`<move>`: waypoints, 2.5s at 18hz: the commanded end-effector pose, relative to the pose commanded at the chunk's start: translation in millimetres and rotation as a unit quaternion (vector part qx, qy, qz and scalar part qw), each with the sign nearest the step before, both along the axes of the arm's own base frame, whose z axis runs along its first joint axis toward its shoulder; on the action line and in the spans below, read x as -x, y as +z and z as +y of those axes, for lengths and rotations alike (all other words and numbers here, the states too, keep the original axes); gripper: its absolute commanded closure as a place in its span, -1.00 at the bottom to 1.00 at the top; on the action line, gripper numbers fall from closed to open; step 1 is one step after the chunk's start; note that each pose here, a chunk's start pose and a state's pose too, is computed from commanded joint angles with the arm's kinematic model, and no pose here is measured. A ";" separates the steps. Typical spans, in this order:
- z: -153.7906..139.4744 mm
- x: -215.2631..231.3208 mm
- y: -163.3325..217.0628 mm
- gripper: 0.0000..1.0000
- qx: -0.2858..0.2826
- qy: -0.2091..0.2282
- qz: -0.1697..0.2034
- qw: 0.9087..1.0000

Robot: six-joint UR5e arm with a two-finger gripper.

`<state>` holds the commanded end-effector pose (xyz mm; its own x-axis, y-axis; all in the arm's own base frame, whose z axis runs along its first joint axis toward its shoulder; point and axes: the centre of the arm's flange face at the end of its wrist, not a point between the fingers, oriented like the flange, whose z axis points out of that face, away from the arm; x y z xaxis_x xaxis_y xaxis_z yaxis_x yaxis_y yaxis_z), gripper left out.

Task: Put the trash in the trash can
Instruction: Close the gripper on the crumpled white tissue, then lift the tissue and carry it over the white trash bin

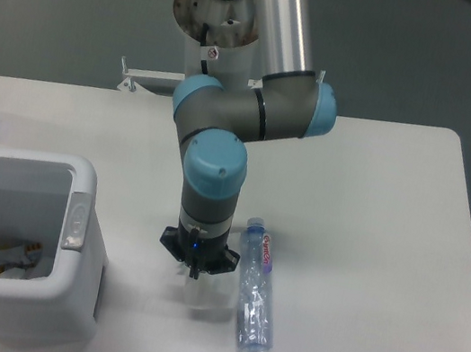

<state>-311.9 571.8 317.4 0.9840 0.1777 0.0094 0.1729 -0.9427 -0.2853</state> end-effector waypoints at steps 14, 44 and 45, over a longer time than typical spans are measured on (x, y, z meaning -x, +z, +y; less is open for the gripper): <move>-85.2 78.8 230.2 1.00 -0.284 0.154 -0.084 0.942; 66.0 -141.7 202.9 0.49 -0.250 0.020 -0.183 0.951; 67.8 -142.1 201.1 -0.04 -0.250 0.018 -0.184 0.951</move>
<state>-169.9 639.6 518.5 0.8911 0.0940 0.4440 0.3772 -0.6973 -0.6095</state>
